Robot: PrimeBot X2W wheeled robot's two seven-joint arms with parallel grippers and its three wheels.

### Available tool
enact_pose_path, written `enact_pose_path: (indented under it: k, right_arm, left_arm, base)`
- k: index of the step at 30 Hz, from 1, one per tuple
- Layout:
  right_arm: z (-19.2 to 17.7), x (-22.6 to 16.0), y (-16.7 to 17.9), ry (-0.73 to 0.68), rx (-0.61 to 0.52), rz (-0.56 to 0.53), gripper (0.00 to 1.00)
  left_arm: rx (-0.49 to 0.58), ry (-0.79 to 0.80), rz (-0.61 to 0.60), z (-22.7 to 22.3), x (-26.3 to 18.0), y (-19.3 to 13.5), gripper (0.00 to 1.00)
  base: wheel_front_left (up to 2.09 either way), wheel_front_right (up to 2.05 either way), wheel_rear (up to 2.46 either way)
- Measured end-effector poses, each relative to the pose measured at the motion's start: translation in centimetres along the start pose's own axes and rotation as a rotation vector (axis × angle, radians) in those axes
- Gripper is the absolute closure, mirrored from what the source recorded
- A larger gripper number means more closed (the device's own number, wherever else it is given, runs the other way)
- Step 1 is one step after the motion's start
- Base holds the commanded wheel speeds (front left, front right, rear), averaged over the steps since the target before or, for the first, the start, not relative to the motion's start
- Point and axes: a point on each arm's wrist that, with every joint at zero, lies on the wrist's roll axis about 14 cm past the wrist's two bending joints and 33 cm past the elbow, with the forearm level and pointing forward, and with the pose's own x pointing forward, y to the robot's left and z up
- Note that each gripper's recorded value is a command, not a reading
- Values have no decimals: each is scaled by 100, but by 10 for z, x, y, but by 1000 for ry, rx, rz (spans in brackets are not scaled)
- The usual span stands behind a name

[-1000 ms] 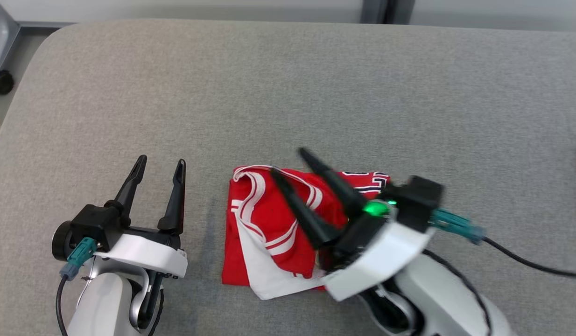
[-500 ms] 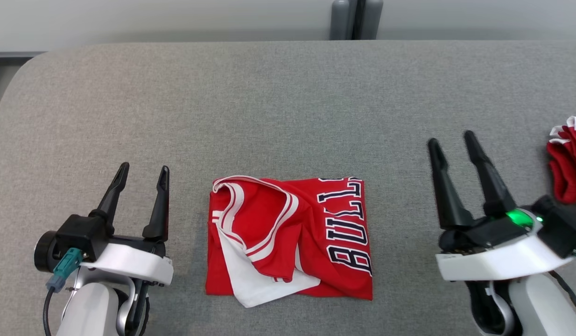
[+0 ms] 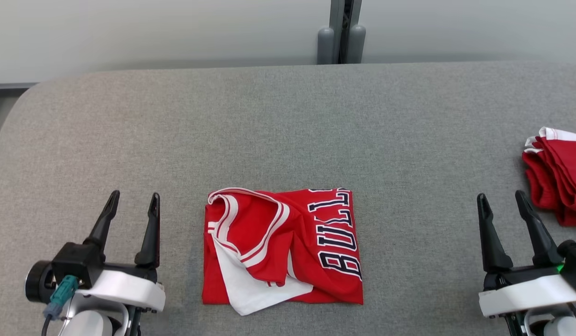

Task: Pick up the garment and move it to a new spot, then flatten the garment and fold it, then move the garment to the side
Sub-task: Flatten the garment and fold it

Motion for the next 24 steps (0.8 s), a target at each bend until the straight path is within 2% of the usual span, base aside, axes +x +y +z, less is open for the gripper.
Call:
enact_pose_path:
  k: [9,24]
  right_arm:
    - [-5,-15,-4,26,-27,-21,0]
    - [-9,-13,-6,37,-30,-23,0]
  left_arm:
    - [-1,5,34,3,-23,4,0]
    - [-1,1,35,6,-23,3,0]
  base:
    - [0,0,0]
    - [0,0,0]
